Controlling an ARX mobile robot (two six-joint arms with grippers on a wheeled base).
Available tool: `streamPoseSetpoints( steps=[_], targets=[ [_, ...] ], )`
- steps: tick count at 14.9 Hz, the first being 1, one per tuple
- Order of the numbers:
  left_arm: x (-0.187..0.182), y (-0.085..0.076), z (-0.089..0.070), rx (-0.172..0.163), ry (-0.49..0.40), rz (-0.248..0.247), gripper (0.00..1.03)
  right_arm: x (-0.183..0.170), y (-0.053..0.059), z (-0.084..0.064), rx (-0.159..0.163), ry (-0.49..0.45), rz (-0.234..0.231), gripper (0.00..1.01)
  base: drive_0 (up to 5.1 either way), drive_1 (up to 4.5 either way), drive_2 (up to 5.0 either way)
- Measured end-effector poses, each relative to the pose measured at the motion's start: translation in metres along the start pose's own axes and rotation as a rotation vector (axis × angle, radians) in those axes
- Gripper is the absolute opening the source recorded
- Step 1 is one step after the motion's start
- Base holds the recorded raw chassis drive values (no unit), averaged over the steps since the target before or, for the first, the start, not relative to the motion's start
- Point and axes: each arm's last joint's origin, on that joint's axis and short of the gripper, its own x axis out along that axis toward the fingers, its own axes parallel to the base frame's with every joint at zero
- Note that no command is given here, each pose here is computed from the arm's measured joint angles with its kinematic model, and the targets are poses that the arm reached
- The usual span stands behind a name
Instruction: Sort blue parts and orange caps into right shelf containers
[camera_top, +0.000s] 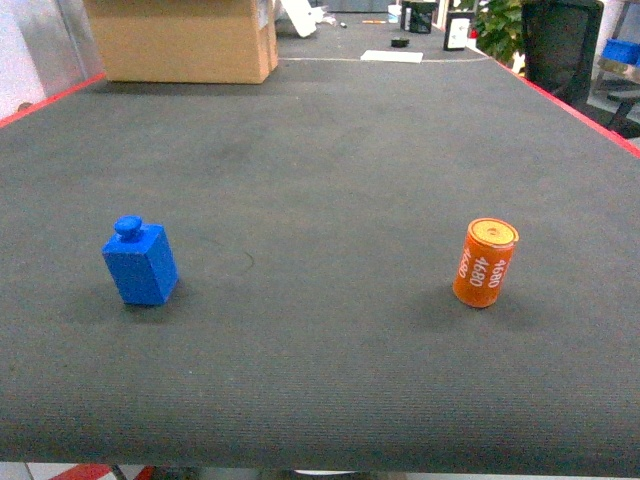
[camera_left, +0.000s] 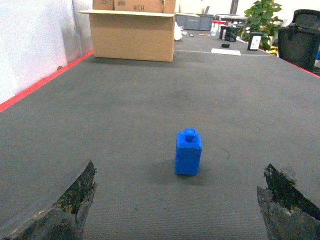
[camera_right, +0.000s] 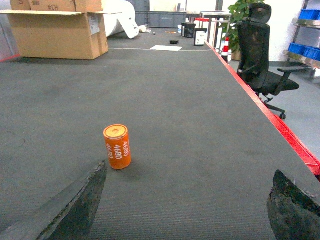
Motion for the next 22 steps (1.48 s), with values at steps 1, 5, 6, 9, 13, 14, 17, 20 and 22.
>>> streamPoseSetpoints(
  steps=[1, 5, 6, 9, 13, 14, 17, 20, 22],
  targets=[
    [0.0000, 0.0000, 0.0000, 0.000, 0.000, 0.000, 0.98, 0.0000, 0.0000, 0.0000, 0.000, 0.000, 0.000, 0.98, 0.0, 0.00, 0.0],
    [0.0000, 0.0000, 0.0000, 0.000, 0.000, 0.000, 0.98, 0.0000, 0.0000, 0.0000, 0.000, 0.000, 0.000, 0.98, 0.0, 0.00, 0.0],
    [0.0000, 0.0000, 0.0000, 0.000, 0.000, 0.000, 0.98, 0.0000, 0.0000, 0.0000, 0.000, 0.000, 0.000, 0.98, 0.0, 0.00, 0.0],
    [0.0000, 0.0000, 0.0000, 0.000, 0.000, 0.000, 0.98, 0.0000, 0.0000, 0.0000, 0.000, 0.000, 0.000, 0.98, 0.0, 0.00, 0.0],
    [0.0000, 0.0000, 0.0000, 0.000, 0.000, 0.000, 0.98, 0.0000, 0.0000, 0.0000, 0.000, 0.000, 0.000, 0.98, 0.0, 0.00, 0.0],
    [0.0000, 0.0000, 0.0000, 0.000, 0.000, 0.000, 0.98, 0.0000, 0.0000, 0.0000, 0.000, 0.000, 0.000, 0.98, 0.0, 0.00, 0.0],
    [0.0000, 0.0000, 0.0000, 0.000, 0.000, 0.000, 0.98, 0.0000, 0.0000, 0.0000, 0.000, 0.000, 0.000, 0.98, 0.0, 0.00, 0.0],
    [0.0000, 0.0000, 0.0000, 0.000, 0.000, 0.000, 0.98, 0.0000, 0.0000, 0.0000, 0.000, 0.000, 0.000, 0.98, 0.0, 0.00, 0.0],
    [0.0000, 0.0000, 0.0000, 0.000, 0.000, 0.000, 0.98, 0.0000, 0.0000, 0.0000, 0.000, 0.000, 0.000, 0.98, 0.0, 0.00, 0.0]
  ],
)
